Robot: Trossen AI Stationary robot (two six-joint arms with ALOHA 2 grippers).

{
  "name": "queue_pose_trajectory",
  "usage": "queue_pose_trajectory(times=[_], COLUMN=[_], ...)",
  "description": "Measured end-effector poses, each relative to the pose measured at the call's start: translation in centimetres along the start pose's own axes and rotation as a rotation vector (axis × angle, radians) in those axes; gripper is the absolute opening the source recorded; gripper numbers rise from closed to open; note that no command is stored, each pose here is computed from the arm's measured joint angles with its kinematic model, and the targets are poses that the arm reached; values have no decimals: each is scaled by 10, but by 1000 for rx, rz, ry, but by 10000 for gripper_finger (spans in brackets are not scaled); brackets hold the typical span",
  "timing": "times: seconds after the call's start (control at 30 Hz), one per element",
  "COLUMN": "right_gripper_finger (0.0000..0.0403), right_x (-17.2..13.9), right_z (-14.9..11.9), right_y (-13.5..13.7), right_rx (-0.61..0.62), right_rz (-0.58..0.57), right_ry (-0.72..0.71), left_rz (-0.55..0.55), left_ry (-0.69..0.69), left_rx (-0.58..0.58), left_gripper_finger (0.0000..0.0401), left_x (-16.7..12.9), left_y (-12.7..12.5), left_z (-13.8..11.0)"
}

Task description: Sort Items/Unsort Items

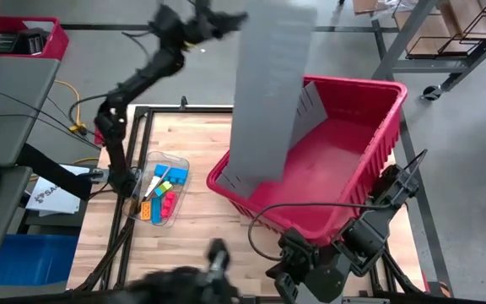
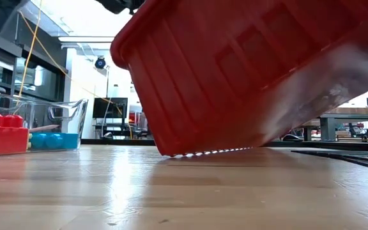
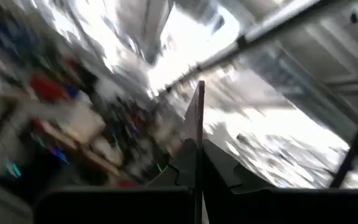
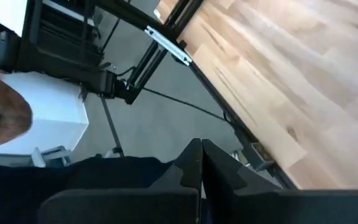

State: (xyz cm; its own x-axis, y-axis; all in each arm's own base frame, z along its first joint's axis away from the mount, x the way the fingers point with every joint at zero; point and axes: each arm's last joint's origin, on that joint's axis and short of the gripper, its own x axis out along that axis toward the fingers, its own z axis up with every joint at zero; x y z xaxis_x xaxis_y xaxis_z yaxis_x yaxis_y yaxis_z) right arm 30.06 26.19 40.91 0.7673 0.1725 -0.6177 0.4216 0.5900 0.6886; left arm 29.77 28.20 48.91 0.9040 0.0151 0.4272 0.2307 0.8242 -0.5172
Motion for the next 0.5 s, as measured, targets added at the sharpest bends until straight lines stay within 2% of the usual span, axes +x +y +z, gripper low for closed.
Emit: queue_pose_trajectory(times=[0.2, 0.5], right_gripper_finger=[0, 0], right_x=[3, 3], right_z=[4, 4], right_y=[-2, -6], right_rx=[-51, -64], right_rz=[-18, -57], right_ry=[-14, -23], left_rz=[-50, -161], left_ry=[-45, -124], left_rx=[93, 203], left_gripper_finger=[0, 0], left_x=[-29, -57], left_y=[-52, -147], left_z=[41, 66])
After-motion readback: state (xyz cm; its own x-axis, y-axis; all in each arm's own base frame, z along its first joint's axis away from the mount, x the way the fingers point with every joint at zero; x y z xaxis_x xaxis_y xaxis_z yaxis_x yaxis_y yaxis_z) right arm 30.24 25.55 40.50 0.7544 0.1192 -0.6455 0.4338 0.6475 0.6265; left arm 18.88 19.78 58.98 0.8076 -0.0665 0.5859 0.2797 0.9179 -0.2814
